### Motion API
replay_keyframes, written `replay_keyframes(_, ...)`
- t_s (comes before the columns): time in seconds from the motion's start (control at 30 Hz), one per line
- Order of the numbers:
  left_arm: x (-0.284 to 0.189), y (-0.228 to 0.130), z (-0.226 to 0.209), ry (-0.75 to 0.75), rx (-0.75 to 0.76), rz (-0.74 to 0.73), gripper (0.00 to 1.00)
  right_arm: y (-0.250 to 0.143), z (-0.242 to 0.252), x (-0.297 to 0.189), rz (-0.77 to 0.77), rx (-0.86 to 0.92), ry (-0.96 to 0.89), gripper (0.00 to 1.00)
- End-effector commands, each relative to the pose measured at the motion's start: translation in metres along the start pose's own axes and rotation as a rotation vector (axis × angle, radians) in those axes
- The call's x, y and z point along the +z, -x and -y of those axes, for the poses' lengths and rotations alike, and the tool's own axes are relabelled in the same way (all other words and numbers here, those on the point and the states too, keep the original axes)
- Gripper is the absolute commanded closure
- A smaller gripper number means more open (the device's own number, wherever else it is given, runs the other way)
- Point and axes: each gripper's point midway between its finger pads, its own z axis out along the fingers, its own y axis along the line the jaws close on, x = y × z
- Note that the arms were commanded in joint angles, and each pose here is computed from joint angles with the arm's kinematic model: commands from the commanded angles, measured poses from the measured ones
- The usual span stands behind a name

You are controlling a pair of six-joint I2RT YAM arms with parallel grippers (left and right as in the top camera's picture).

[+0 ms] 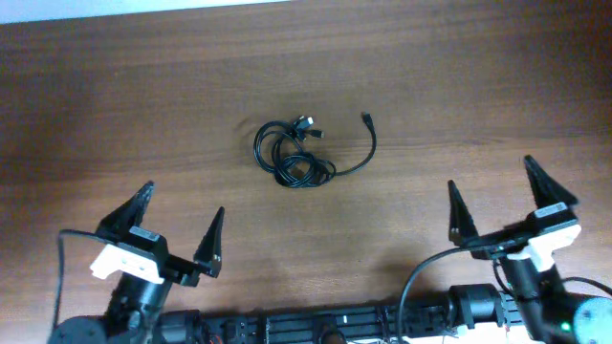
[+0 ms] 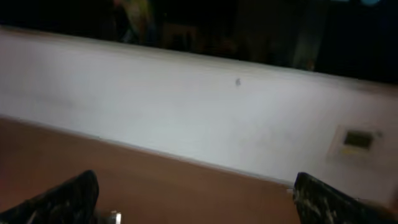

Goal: Untangle cables
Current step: 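Move the right gripper forward over the black cable bundle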

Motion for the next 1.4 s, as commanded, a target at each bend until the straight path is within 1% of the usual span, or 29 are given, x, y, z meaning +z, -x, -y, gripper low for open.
replay_keyframes(0.0, -0.001, 0.027, 0.007, -0.038, -0.029, -0.056, 0.01, 0.021, 0.011, -0.009, -0.064, -0.015, -0.054, 0.01)
replay_keyframes(0.07, 0.000, 0.034, 0.006, -0.036, -0.049, -0.099, 0.01, 0.023, 0.010, -0.015, -0.124, 0.017, -0.051, 0.01)
replay_keyframes(0.13, 0.004, 0.044, 0.001, -0.017, -0.060, -0.127, 0.01, 0.022, 0.022, -0.020, -0.190, 0.103, -0.126, 0.01)
replay_keyframes(0.17, 0.005, 0.048, -0.003, 0.009, -0.061, -0.132, 0.01, 0.022, 0.025, -0.023, -0.213, 0.136, -0.153, 0.01)
replay_keyframes(0.2, 0.007, 0.056, -0.015, 0.070, -0.062, -0.146, 0.01, 0.022, 0.029, -0.026, -0.254, 0.180, -0.180, 0.01)
replay_keyframes(0.27, 0.009, 0.065, -0.034, 0.171, -0.072, -0.192, 0.01, 0.029, 0.026, -0.030, -0.284, 0.253, -0.169, 0.01)
replay_keyframes(0.33, 0.013, 0.073, -0.035, 0.165, -0.082, -0.220, 0.01, 0.037, 0.015, -0.035, -0.308, 0.298, -0.117, 0.01)
replay_keyframes(0.4, 0.014, 0.077, -0.031, 0.139, -0.091, -0.235, 0.01, 0.048, 0.005, -0.040, -0.288, 0.304, -0.055, 0.01)
replay_keyframes(0.43, 0.013, 0.075, -0.030, 0.139, -0.095, -0.245, 0.01, 0.050, 0.002, -0.041, -0.283, 0.306, -0.037, 0.01)
replay_keyframes(0.53, 0.009, 0.063, -0.029, 0.139, -0.113, -0.296, 0.01, 0.050, -0.025, -0.044, -0.303, 0.333, 0.114, 0.01)
replay_keyframes(0.57, 0.009, 0.061, -0.028, 0.139, -0.115, -0.303, 0.01, 0.049, -0.029, -0.045, -0.311, 0.338, 0.135, 0.01)
replay_keyframes(0.67, 0.004, 0.046, -0.026, 0.139, -0.138, -0.366, 0.01, 0.046, -0.031, -0.046, -0.327, 0.345, 0.145, 0.01)
replay_keyframes(0.73, 0.002, 0.040, -0.019, 0.103, -0.155, -0.392, 0.01, 0.049, -0.031, -0.045, -0.314, 0.344, 0.144, 0.01)
replay_keyframes(0.8, -0.002, 0.030, -0.005, 0.034, -0.190, -0.438, 0.01, 0.055, -0.029, -0.043, -0.295, 0.426, 0.131, 0.01)
replay_keyframes(0.83, -0.005, 0.024, 0.003, 0.001, -0.212, -0.469, 0.01, 0.056, -0.029, -0.042, -0.295, 0.468, 0.125, 0.02)
replay_keyframes(0.9, -0.010, 0.016, 0.011, -0.037, -0.239, -0.504, 0.01, 0.054, -0.025, -0.038, -0.301, 0.473, 0.106, 0.11)
replay_keyframes(0.97, -0.013, 0.011, 0.013, -0.041, -0.252, -0.529, 0.01, 0.049, -0.016, -0.031, -0.319, 0.471, 0.054, 0.18)
replay_keyframes(1.0, -0.014, 0.009, 0.014, -0.041, -0.256, -0.537, 0.01, 0.046, -0.012, -0.025, -0.340, 0.474, 0.037, 0.19)
replay_keyframes(1.07, -0.014, 0.009, 0.014, -0.041, -0.256, -0.537, 0.01, 0.037, -0.009, -0.012, -0.390, 0.485, 0.027, 0.19)
replay_keyframes(1.13, -0.014, 0.009, 0.014, -0.041, -0.256, -0.537, 0.01, 0.018, -0.007, 0.012, -0.496, 0.521, 0.019, 0.19)
replay_keyframes(1.27, -0.014, 0.009, 0.014, -0.042, -0.257, -0.538, 0.01, -0.017, -0.018, 0.054, -0.691, 0.596, 0.099, 0.19)
replay_keyframes(1.37, -0.014, 0.009, 0.014, -0.041, -0.256, -0.537, 0.01, -0.042, -0.023, 0.078, -0.806, 0.637, 0.128, 0.18)
